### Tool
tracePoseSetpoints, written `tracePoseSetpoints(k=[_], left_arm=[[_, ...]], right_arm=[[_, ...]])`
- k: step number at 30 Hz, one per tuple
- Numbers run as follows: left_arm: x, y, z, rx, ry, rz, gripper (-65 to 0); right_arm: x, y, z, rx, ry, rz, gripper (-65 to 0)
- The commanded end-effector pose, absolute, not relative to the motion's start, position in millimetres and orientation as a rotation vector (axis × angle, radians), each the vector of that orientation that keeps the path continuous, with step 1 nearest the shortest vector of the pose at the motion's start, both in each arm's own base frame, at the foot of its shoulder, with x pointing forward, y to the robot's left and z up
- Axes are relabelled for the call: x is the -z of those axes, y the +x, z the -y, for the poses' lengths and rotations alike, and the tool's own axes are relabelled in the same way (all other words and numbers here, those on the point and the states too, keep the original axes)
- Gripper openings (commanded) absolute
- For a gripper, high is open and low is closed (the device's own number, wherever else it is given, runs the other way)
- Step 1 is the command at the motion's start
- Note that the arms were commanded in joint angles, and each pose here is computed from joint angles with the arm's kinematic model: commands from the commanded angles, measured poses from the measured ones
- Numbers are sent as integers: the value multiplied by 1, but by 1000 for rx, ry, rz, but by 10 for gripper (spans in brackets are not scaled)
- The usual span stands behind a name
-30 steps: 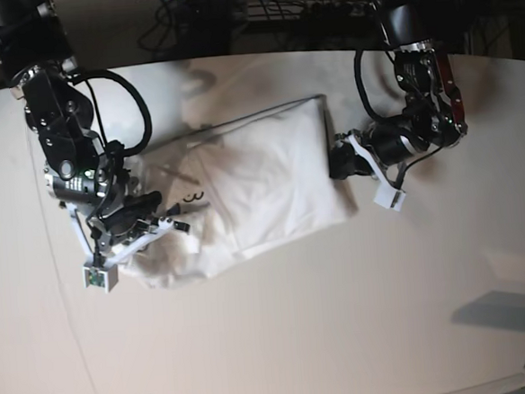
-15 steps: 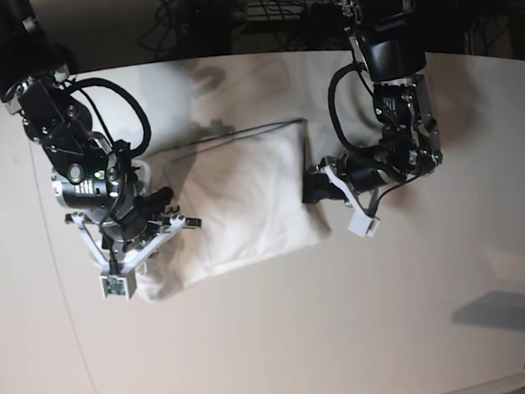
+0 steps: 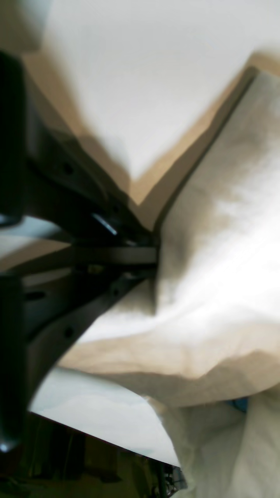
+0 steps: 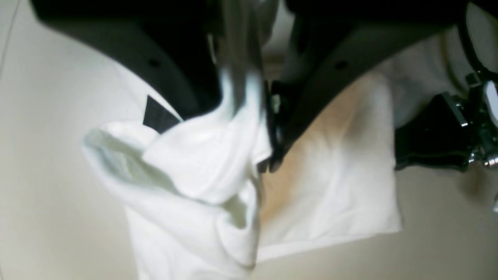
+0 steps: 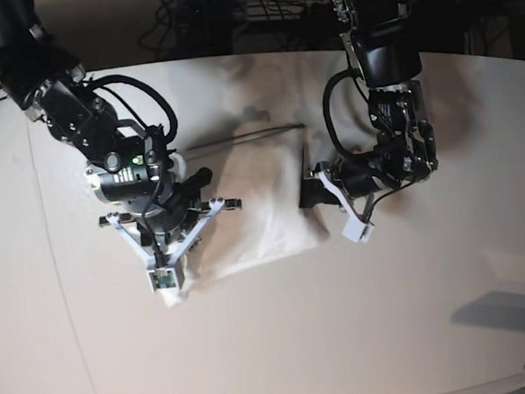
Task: Fold the T-shirt properly
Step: 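Bring the right gripper over the left gripper and stack the folds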
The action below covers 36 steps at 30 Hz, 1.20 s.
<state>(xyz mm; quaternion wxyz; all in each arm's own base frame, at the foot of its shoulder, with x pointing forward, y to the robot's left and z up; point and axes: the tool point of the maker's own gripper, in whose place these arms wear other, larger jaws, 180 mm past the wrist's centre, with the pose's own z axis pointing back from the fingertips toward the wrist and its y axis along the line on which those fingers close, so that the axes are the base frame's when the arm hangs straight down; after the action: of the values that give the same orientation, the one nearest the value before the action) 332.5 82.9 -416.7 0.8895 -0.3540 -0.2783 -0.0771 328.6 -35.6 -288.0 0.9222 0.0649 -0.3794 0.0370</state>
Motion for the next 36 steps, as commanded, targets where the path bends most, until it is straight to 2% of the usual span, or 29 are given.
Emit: tracePoseSetpoints(k=[1, 7, 14, 25, 33, 36], left_arm=[[418, 332, -79, 198, -710, 549, -650], [419, 329, -69, 239, -714, 534, -650], [419, 329, -79, 238, -696, 535, -650], [420, 327, -81, 238, -692, 531, -650], [421, 327, -81, 236, -692, 529, -650], [421, 327, -82, 236, -691, 527, -650]], right_arm=[[278, 335, 29, -89, 131, 830, -650], [285, 326, -1, -179, 94, 855, -650], [306, 328, -4, -173, 53, 803, -650], [308, 330, -12, -174, 58, 794, -650], [315, 325, -36, -297, -53, 850, -650], [315, 317, -58, -344, -43, 854, -650]])
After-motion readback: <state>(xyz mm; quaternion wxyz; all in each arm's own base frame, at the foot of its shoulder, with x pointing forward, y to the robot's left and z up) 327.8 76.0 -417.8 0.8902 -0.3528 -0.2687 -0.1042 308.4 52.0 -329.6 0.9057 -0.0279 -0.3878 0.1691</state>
